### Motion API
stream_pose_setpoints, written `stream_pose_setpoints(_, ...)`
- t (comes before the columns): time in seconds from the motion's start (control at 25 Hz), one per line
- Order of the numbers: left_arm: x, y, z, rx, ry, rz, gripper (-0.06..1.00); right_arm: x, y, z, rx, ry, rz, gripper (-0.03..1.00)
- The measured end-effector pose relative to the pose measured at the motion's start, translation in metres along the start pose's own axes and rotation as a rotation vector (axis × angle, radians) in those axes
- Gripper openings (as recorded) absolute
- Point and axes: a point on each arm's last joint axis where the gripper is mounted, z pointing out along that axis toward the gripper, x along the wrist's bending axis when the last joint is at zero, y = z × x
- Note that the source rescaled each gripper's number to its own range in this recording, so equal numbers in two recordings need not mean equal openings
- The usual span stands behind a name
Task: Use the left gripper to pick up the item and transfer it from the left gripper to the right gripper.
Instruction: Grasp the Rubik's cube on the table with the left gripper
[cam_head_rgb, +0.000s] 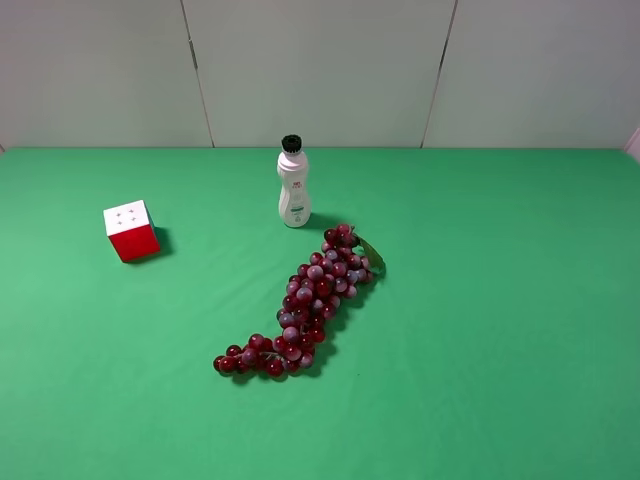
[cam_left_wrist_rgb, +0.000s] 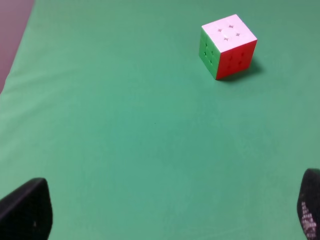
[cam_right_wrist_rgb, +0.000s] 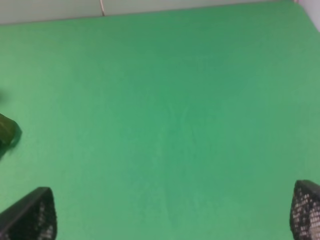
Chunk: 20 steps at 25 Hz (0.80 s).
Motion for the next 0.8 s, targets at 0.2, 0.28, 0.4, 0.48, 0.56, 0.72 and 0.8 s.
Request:
stream_pose_setpoints(0.2, 0.0, 0.0, 0.0, 0.0, 0.0, 0.0, 0.95, 0.0, 0.0, 0.0, 0.0, 0.0, 0.0, 1.0)
stream_pose_setpoints(0.28, 0.0, 0.0, 0.0, 0.0, 0.0, 0.0, 0.95, 0.0, 0.0, 0.0, 0.0, 0.0, 0.0, 1.0)
stream_pose_setpoints(0.4, 0.0, 0.0, 0.0, 0.0, 0.0, 0.0, 0.95, 0.0, 0.0, 0.0, 0.0, 0.0, 0.0, 1.0)
stream_pose_setpoints(0.48, 0.0, 0.0, 0.0, 0.0, 0.0, 0.0, 0.95, 0.0, 0.0, 0.0, 0.0, 0.0, 0.0, 1.0)
stream_pose_setpoints(0.56, 0.0, 0.0, 0.0, 0.0, 0.0, 0.0, 0.95, 0.0, 0.0, 0.0, 0.0, 0.0, 0.0, 1.0)
stream_pose_setpoints(0.72, 0.0, 0.0, 0.0, 0.0, 0.0, 0.0, 0.95, 0.0, 0.0, 0.0, 0.0, 0.0, 0.0, 1.0)
stream_pose_setpoints(0.8, 0.0, 0.0, 0.0, 0.0, 0.0, 0.0, 0.95, 0.0, 0.0, 0.0, 0.0, 0.0, 0.0, 1.0)
